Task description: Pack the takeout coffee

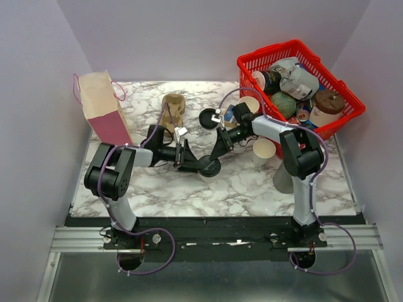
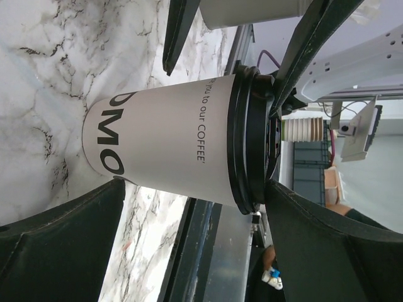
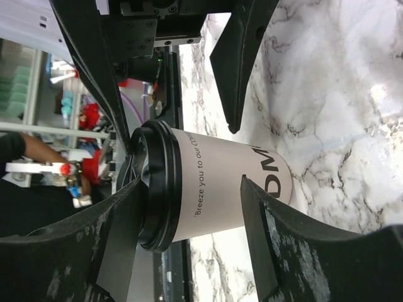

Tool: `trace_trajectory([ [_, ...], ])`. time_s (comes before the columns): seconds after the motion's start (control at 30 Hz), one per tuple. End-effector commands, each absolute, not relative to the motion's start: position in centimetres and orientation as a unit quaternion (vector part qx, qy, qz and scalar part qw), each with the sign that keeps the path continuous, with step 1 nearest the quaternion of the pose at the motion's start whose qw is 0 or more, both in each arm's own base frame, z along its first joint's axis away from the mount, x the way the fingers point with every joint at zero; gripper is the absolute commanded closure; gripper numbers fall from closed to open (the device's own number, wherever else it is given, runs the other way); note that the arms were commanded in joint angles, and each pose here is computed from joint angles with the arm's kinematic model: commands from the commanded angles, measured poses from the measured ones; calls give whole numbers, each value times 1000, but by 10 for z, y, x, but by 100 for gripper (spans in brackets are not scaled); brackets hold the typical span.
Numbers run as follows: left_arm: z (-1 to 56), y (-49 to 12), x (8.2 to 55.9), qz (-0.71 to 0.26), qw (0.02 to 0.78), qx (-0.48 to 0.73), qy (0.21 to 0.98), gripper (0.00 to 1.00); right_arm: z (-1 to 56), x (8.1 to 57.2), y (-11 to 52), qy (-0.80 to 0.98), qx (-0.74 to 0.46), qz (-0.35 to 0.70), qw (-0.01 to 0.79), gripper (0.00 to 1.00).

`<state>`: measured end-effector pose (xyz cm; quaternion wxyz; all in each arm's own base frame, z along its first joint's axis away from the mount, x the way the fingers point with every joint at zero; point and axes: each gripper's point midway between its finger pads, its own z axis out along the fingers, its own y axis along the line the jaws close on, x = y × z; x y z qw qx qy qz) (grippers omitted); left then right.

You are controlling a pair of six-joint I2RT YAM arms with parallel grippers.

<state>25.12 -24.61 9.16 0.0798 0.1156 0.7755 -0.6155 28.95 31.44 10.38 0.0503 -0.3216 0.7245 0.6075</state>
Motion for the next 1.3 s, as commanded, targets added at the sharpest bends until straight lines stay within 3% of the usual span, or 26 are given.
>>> trace_trajectory([
  [0.0,63,-243,258,-593,84,94,795,4,69,277,306,747,-263,610,-14,32],
  [0.63,32,-234,269,-575,66,59,813,6,31,285,299,797,-223,560,-31,36],
  [0.87,49,-235,275,-585,91,80,802,5,28,287,297,806,-229,546,-22,36],
  [0.97,68,-238,283,-596,113,96,789,4,42,288,299,789,-253,561,-1,33],
  [1.1,98,-242,294,-609,140,121,771,2,71,292,304,758,-275,591,22,17],
  [1.27,121,-245,303,-616,166,133,759,1,95,293,307,740,-291,606,37,9],
])
